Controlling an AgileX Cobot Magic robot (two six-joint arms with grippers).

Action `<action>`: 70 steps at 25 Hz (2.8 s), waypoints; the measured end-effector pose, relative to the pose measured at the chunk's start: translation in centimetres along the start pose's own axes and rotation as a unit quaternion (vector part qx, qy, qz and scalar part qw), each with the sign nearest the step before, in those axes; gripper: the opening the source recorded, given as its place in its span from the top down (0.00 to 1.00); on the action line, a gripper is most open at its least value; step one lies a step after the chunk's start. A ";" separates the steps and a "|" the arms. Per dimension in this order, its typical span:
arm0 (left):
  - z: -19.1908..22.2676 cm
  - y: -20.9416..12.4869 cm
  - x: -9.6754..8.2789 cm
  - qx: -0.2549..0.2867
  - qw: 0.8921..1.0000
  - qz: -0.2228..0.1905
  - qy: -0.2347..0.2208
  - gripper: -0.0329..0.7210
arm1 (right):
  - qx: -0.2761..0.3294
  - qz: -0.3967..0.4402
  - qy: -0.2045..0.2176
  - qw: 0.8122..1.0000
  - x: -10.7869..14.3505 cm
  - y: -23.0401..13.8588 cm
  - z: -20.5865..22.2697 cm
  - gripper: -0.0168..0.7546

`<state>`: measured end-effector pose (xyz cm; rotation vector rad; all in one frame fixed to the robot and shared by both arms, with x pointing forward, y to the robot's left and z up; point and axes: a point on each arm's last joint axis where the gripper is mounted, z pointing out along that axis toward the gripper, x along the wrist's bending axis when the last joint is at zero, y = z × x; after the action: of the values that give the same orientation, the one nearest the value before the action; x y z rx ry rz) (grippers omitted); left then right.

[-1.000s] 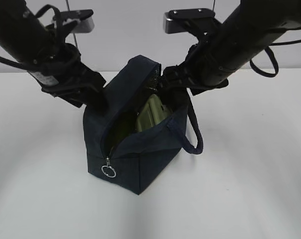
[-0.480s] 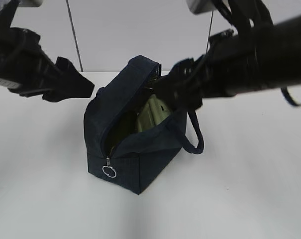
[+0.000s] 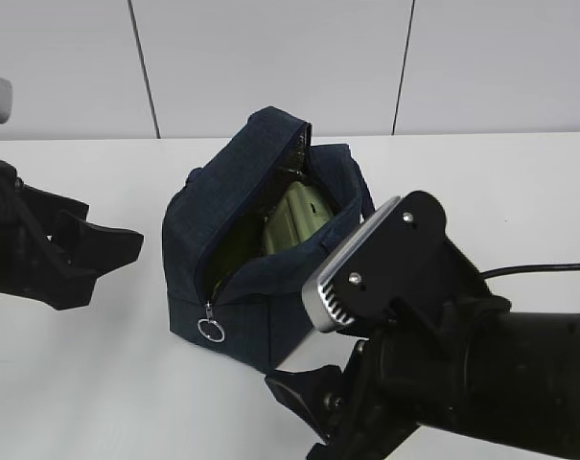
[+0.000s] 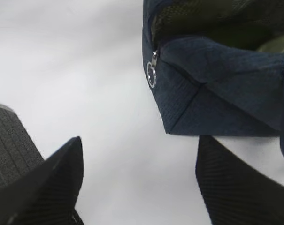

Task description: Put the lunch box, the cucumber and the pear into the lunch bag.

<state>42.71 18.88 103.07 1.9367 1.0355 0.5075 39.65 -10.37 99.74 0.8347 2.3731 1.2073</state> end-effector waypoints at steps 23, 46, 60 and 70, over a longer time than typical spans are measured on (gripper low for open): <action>0.0 -0.1 -0.3 0.004 1.000 0.001 -0.008 0.41 | 0.002 0.091 -0.016 0.996 -0.1 -0.6 1.6 0.44; 0.0 -0.1 -0.3 0.004 1.000 0.001 -0.009 0.48 | -0.007 -0.003 0.060 0.998 1.0 1.0 0.3 0.52; 0.0 -0.1 -0.3 0.004 1.000 0.001 -0.009 0.56 | -0.029 0.025 0.037 0.999 1.0 -1.1 0.4 0.67; 0.0 -0.1 -0.3 0.004 1.000 0.001 -0.009 0.60 | -0.090 0.011 0.079 0.993 1.9 -2.9 2.1 0.67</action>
<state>42.48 18.69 103.05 1.9472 1.0256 0.4872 38.36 -9.23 96.07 0.7342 2.3372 1.5218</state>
